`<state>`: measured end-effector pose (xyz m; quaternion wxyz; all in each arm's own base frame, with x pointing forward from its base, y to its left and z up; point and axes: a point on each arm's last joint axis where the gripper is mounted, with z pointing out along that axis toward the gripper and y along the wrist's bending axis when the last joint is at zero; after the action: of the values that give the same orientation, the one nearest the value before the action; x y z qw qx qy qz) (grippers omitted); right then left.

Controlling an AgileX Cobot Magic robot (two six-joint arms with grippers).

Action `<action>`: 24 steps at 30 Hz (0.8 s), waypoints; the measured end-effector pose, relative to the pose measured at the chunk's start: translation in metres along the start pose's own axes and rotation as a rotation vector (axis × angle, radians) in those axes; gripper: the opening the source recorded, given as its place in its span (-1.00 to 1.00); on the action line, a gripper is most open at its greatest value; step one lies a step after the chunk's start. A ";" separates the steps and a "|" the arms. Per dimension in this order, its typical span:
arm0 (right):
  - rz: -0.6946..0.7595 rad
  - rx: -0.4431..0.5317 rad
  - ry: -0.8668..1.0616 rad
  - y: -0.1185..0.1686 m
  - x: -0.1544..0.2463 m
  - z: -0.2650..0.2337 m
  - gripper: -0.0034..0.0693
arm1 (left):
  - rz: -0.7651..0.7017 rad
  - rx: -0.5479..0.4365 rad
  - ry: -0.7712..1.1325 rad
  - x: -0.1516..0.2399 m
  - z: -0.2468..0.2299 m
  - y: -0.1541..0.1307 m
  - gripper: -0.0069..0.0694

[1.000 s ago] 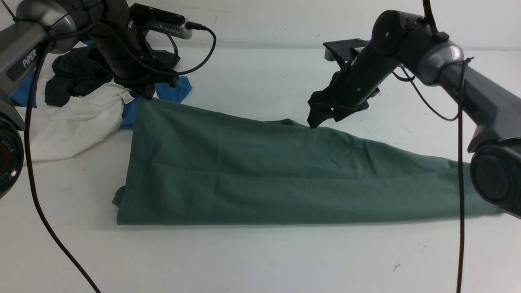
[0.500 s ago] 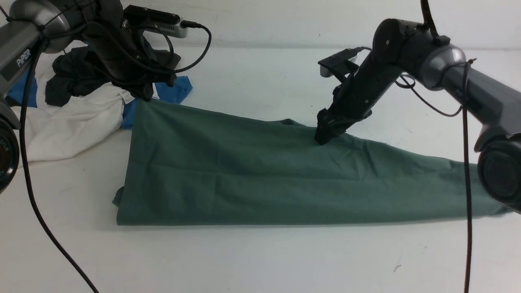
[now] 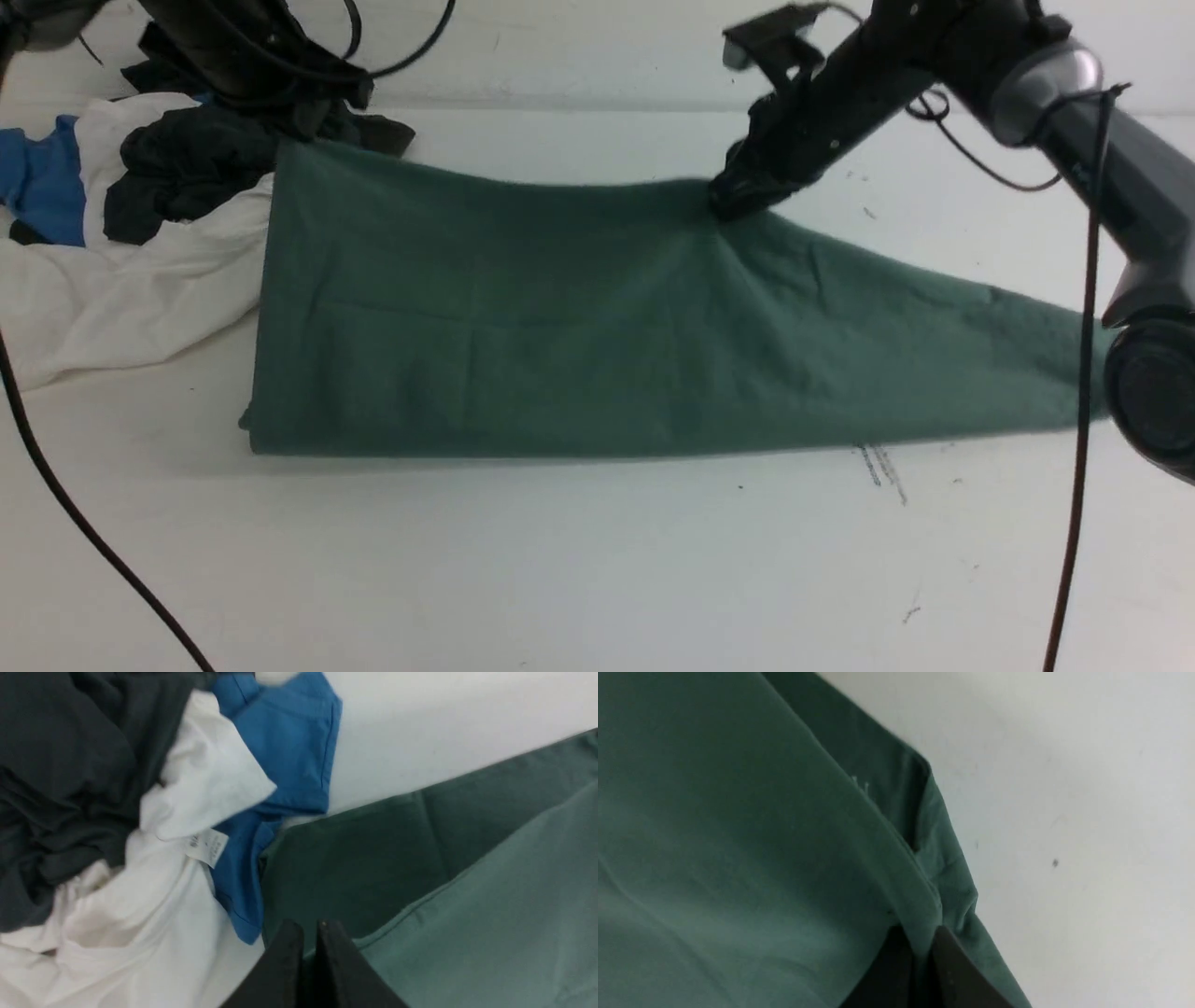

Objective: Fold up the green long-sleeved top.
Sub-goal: Use both arms to drag the lower edge of the fabric forward and fold it over the upper edge

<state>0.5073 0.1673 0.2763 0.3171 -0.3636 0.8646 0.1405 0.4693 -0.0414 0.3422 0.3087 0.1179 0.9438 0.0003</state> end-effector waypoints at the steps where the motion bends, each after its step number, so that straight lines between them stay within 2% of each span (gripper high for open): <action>1: -0.007 0.005 -0.026 0.001 -0.006 -0.008 -0.88 | -0.005 -0.005 -0.013 -0.002 -0.004 0.002 -0.79; 7: -0.028 0.014 -0.101 0.004 -0.019 -0.024 -0.88 | -0.031 -0.050 -0.071 -0.007 -0.004 0.020 -0.79; 12: -0.007 0.042 -0.129 -0.010 -0.007 0.018 -0.88 | -0.057 -0.078 -0.075 -0.002 0.038 0.038 -0.79; 17: -0.002 0.036 -0.078 -0.016 0.013 0.057 -0.88 | -0.060 -0.072 -0.034 0.009 0.084 0.040 -0.79; 22: -0.012 0.075 -0.090 -0.021 0.017 0.070 -0.84 | -0.059 -0.078 -0.067 0.012 0.112 0.041 -0.79; 24: -0.016 0.109 -0.128 -0.024 0.014 0.071 -0.76 | -0.058 -0.081 -0.087 0.014 0.125 0.041 -0.79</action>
<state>0.5482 0.1764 0.2129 0.3921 -0.3429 0.8460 0.1137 0.5402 -0.0076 0.2361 0.3538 0.0780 0.9318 0.0246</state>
